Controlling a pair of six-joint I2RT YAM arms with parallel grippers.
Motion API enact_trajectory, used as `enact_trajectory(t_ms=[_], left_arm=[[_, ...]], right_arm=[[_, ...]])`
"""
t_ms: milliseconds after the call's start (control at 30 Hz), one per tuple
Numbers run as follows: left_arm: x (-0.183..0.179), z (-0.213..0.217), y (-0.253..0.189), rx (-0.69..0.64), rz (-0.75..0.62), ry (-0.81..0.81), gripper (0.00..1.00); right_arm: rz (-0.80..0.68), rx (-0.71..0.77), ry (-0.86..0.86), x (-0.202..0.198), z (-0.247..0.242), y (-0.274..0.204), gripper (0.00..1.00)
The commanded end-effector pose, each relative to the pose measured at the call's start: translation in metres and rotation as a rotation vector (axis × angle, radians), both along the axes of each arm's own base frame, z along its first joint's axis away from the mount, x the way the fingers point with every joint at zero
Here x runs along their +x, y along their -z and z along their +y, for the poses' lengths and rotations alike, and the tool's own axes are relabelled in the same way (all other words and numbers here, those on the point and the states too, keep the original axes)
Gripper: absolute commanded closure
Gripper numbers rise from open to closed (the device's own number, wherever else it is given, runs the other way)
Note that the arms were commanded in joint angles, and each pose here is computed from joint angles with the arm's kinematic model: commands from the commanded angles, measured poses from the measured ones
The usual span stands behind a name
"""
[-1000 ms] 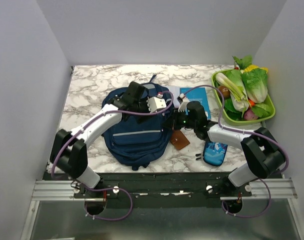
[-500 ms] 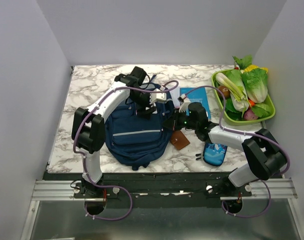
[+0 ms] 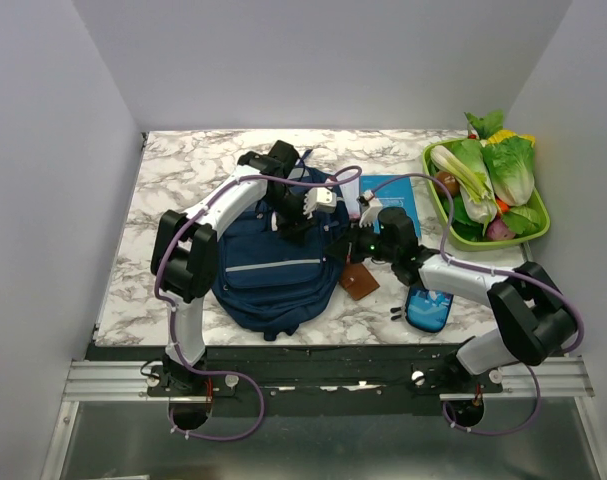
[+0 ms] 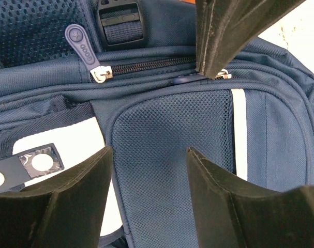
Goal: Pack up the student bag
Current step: Unzip the student bag at the center of the board.
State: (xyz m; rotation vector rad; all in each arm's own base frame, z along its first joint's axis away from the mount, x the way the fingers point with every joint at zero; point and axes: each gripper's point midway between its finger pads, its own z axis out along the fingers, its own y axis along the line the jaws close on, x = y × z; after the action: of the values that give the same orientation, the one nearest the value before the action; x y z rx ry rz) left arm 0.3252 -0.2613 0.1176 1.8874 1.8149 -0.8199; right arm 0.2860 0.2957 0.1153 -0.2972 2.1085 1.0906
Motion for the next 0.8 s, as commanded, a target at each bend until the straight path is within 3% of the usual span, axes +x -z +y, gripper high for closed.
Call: enact_trajectory(t_ms=[0,267,400,467,533,633,767], left_arm=[[0.000,-0.017,0.002,-0.046,0.008,0.027,0.37],[0.002,-0.013,0.016,-0.026,-0.014,0.016,0.48],[-0.001,-0.014,0.017,-0.021,-0.003,0.023,0.63],[-0.004,-0.014,0.018,-0.018,0.006,0.034,0.75],[-0.008,-0.016,0.017,-0.017,0.012,0.049,0.90],[-0.012,-0.015,0.015,-0.010,0.019,0.066,1.00],[-0.016,-0.012,0.008,-0.007,0.029,0.076,1.00]], right_arm=[[-0.016,0.006,0.009,-0.002,-0.002,-0.003,0.94],[-0.007,-0.014,0.036,-0.014,-0.015,0.005,0.99],[-0.008,-0.021,0.047,-0.015,-0.018,0.005,0.99],[-0.010,-0.018,0.056,-0.011,-0.017,0.000,0.87],[0.002,-0.009,0.067,-0.005,-0.013,-0.005,0.66],[0.007,0.024,0.061,0.001,-0.005,-0.014,0.56],[0.021,0.067,0.034,0.005,0.008,-0.020,0.53]])
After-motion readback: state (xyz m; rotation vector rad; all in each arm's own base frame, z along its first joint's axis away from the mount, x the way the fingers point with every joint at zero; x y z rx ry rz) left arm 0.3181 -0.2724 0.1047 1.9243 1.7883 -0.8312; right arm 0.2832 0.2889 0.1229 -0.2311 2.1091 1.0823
